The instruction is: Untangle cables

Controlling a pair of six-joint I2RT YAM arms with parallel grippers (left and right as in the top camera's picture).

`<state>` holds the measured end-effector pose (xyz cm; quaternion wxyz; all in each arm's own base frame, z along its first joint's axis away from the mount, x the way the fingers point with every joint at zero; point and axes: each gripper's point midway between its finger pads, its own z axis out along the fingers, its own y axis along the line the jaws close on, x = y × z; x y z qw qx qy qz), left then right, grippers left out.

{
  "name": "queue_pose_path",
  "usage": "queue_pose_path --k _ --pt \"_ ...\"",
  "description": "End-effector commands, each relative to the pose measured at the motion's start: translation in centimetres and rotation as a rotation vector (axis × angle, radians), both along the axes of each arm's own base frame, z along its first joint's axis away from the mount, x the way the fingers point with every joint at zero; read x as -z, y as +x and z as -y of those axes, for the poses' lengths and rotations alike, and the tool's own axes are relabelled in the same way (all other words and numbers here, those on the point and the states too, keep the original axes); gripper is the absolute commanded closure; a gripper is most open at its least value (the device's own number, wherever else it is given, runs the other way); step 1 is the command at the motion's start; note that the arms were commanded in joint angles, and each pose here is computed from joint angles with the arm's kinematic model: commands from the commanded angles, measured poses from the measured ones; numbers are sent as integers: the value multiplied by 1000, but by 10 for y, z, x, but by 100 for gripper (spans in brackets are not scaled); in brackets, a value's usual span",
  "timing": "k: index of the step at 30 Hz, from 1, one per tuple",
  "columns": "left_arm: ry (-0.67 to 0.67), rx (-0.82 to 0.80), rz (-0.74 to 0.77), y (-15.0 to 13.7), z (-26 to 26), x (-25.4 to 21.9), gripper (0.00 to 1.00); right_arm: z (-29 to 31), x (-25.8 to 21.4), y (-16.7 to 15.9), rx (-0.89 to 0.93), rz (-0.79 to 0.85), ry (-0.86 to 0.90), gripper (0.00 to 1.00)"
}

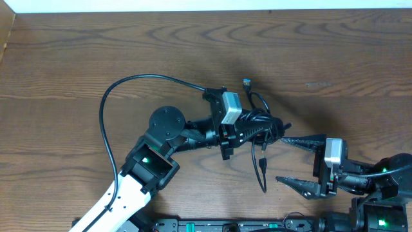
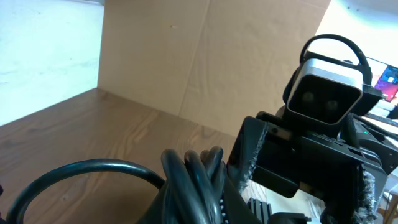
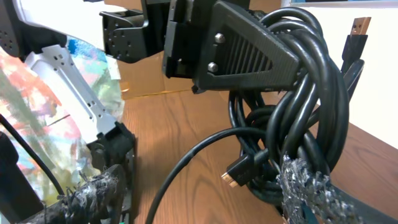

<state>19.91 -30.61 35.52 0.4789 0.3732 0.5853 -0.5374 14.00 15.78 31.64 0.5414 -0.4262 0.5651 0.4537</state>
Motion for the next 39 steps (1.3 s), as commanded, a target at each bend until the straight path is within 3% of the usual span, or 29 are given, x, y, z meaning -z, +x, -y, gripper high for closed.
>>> queue_pose_path --k 1,12,24,39 --pt "-23 -8 55 -3 -1 -14 93 1 -3 5 39 25 -5 26" --pt "1 209 301 -39 -3 -11 93 1 -2 5 40 10 -2 26" --pt "-29 526 491 -69 -56 -11 93 0 -2 -1 5 11 -2 25" --pt "-30 499 507 -65 -55 -13 92 -4 -3 -24 -128 55 -7 23"
